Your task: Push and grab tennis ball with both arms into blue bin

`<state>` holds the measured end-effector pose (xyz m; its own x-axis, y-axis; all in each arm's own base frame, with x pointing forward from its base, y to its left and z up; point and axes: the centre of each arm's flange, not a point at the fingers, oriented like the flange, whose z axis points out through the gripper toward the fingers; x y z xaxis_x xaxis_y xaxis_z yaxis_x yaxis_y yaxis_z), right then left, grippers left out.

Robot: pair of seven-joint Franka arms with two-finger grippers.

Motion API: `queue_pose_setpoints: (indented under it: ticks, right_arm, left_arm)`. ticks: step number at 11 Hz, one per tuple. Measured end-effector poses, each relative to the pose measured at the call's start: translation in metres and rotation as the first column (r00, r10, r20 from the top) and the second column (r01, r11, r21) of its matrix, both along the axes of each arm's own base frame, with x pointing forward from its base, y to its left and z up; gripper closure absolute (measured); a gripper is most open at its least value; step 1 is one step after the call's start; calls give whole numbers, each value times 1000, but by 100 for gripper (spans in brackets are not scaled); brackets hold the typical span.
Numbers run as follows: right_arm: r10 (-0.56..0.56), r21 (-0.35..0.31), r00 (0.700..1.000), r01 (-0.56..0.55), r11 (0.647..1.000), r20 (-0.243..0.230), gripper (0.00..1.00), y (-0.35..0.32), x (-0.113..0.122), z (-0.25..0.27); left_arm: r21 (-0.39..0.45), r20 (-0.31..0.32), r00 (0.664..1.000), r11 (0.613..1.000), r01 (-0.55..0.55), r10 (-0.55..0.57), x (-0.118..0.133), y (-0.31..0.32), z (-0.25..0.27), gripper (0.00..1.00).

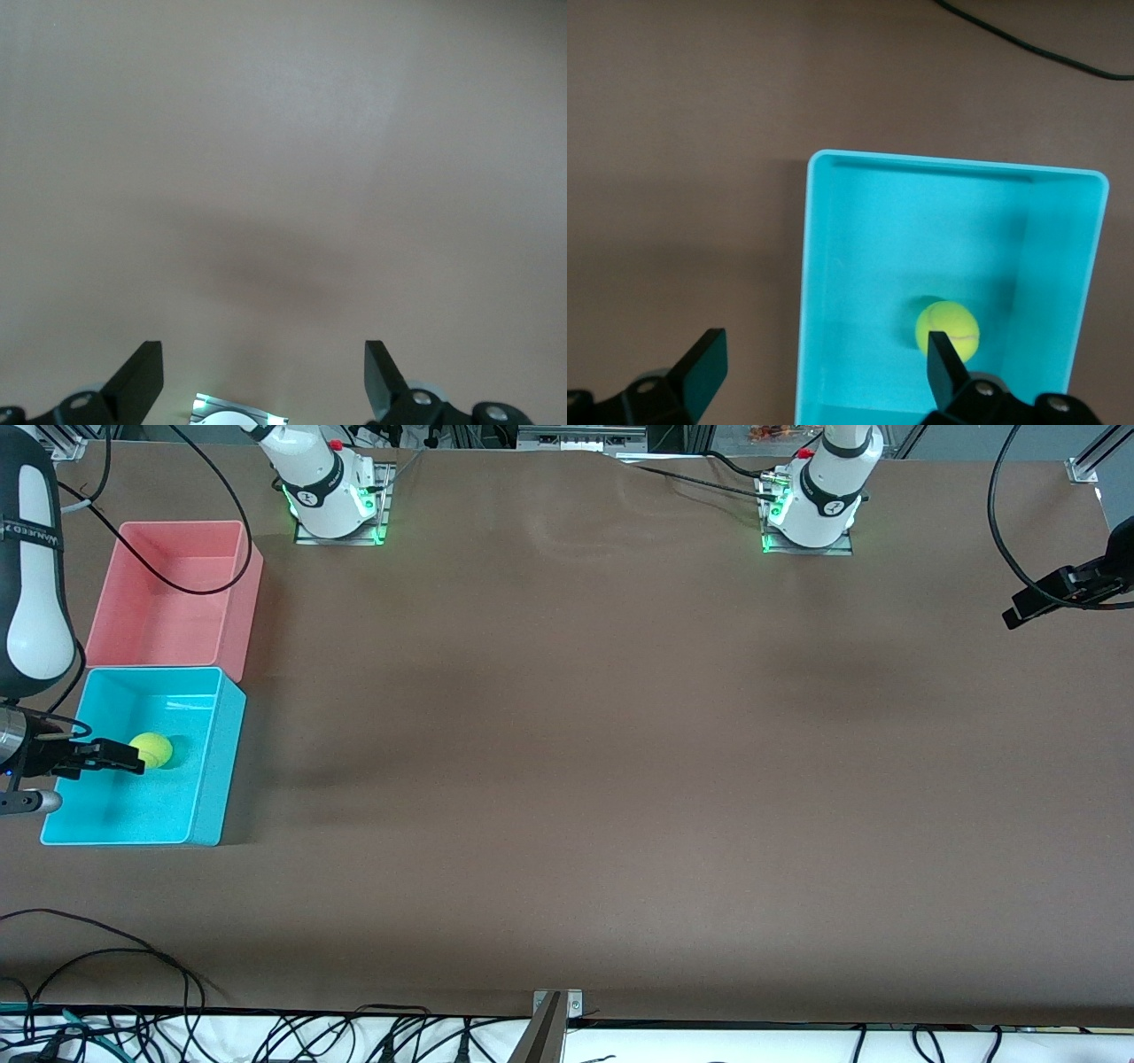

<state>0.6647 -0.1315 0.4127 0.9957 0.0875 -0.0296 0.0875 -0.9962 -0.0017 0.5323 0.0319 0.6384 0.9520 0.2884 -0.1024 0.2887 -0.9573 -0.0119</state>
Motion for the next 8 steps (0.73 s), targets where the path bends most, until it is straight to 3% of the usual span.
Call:
queue_pose_setpoints:
  ticks: [4,8]
  right_arm:
    - [-56,9,998,55,998,20,0,40,5,32]
    - [-88,5,996,88,996,22,0,81,-5,67]
  left_arm:
    - [0,0,1000,1000,0,0,0,0,0,0]
    - [0,0,1000,1000,2,-2,0,-1,0,0]
